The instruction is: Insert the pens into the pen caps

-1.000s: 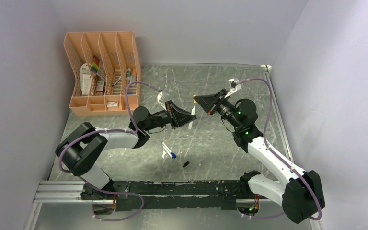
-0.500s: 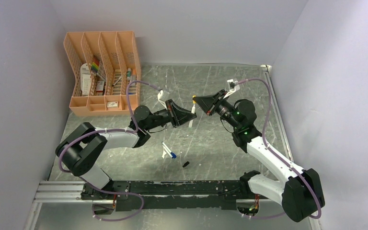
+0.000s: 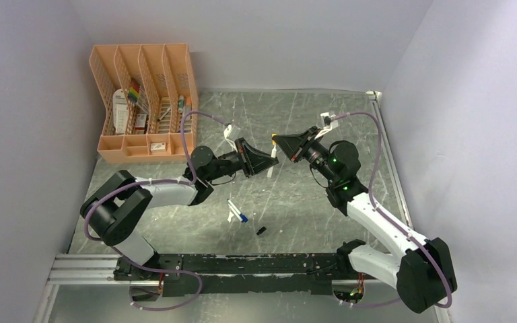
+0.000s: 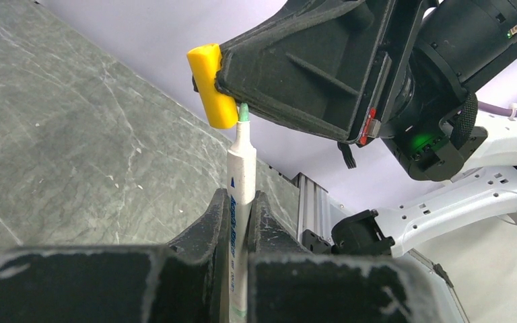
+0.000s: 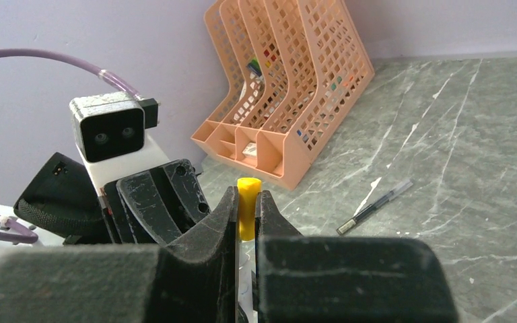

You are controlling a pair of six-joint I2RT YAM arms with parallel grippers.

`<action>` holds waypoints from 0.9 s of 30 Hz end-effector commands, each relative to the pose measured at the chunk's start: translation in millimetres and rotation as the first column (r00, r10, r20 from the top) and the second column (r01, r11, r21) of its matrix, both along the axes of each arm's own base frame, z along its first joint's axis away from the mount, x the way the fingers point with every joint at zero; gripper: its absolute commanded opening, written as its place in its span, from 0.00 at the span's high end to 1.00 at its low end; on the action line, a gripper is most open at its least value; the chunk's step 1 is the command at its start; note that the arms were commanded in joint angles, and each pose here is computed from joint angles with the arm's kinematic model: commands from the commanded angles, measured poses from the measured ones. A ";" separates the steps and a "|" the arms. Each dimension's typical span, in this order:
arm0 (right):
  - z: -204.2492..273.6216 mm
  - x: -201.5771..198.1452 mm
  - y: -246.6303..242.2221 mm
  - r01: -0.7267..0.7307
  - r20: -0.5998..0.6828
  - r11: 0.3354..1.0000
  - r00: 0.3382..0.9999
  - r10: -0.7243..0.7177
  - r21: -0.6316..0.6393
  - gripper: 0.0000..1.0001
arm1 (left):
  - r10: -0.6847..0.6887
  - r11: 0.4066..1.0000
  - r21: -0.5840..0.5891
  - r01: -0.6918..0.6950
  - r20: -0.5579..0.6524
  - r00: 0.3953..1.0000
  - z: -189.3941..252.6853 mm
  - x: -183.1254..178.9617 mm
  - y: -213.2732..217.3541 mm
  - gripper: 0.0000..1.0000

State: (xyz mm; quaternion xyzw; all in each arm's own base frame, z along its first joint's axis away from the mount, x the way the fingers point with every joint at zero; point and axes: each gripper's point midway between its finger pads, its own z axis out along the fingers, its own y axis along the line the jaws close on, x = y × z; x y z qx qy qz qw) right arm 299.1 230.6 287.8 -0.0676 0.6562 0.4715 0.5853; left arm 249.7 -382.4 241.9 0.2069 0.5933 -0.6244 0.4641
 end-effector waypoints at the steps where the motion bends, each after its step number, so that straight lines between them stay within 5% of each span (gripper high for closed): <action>1: 14.2 -0.5 -6.2 0.042 0.054 0.999 0.998 -0.042 -0.003 1.00 | 0.017 1.000 -0.020 -0.017 0.022 1.000 8.9 5.4 -3.1 0.93; 27: 15.7 5.2 -3.2 0.040 0.067 0.999 0.997 -0.039 -0.013 1.00 | 0.008 1.000 -0.015 -0.008 0.006 1.000 2.6 5.8 -6.0 0.93</action>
